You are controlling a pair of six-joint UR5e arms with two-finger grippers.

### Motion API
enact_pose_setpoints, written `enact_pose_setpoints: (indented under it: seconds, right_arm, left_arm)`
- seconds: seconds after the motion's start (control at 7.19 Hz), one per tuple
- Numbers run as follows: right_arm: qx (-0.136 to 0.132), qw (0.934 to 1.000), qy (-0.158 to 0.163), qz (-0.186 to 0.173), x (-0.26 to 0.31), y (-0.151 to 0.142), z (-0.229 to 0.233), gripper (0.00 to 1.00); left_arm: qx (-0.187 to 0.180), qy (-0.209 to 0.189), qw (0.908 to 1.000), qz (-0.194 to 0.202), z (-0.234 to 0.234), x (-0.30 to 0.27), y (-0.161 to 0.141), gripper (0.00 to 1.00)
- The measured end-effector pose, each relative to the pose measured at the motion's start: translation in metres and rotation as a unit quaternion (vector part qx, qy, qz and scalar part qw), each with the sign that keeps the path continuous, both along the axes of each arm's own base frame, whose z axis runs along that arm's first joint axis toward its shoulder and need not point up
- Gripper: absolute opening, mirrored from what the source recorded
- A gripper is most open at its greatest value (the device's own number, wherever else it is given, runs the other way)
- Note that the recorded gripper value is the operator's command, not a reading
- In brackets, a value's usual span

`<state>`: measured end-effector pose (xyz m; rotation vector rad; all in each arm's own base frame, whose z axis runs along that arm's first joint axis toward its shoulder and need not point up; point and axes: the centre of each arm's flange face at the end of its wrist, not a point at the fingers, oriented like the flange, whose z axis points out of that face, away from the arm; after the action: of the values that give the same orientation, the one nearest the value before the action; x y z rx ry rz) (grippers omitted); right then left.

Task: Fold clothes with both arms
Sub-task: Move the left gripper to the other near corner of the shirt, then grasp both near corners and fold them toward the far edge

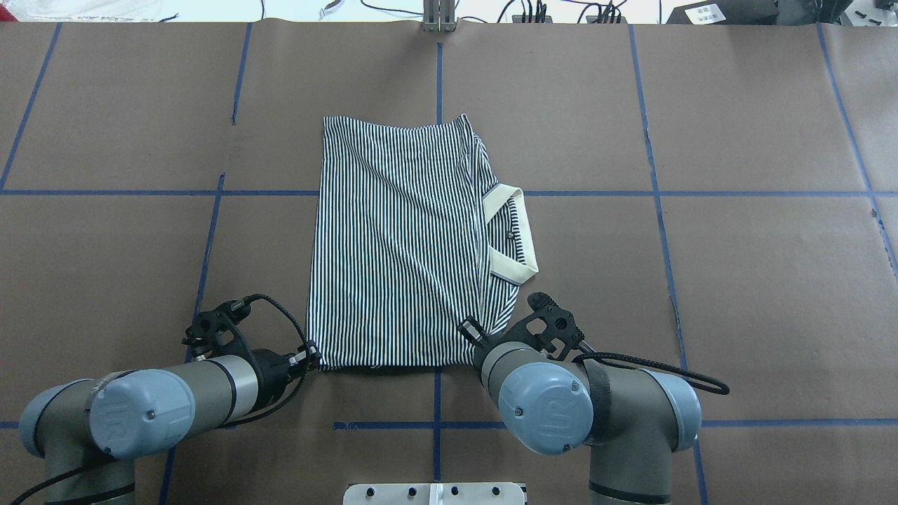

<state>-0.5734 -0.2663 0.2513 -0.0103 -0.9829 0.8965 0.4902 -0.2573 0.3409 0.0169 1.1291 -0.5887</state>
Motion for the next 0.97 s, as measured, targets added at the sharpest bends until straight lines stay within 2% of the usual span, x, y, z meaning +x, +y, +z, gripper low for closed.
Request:
enact_pose_setpoints:
  seconds: [0.42,0.7,0.83,0.97]
  right_arm:
    - [0.002,0.9996,-0.026,-0.011,0.043,0.023,-0.006,0.00]
    - [-0.011,0.9990,-0.041,-0.012,0.093,0.042,-0.030,0.00]
    - [-0.014,0.9992,-0.038,-0.005,0.106,0.037,-0.044,0.00]
    - [-0.012,0.9993,-0.033,0.012,0.111,0.016,-0.052,0.00]
  left_arm:
    - [-0.010,0.025,0.9996,0.010,-0.061,-0.033,0.023,0.00]
    - [-0.025,0.027,0.9992,0.016,-0.117,-0.064,0.039,0.00]
    - [-0.027,0.019,0.9994,0.013,-0.139,-0.068,0.037,0.00]
    - [-0.024,0.010,0.9997,0.000,-0.152,-0.072,0.023,0.00]
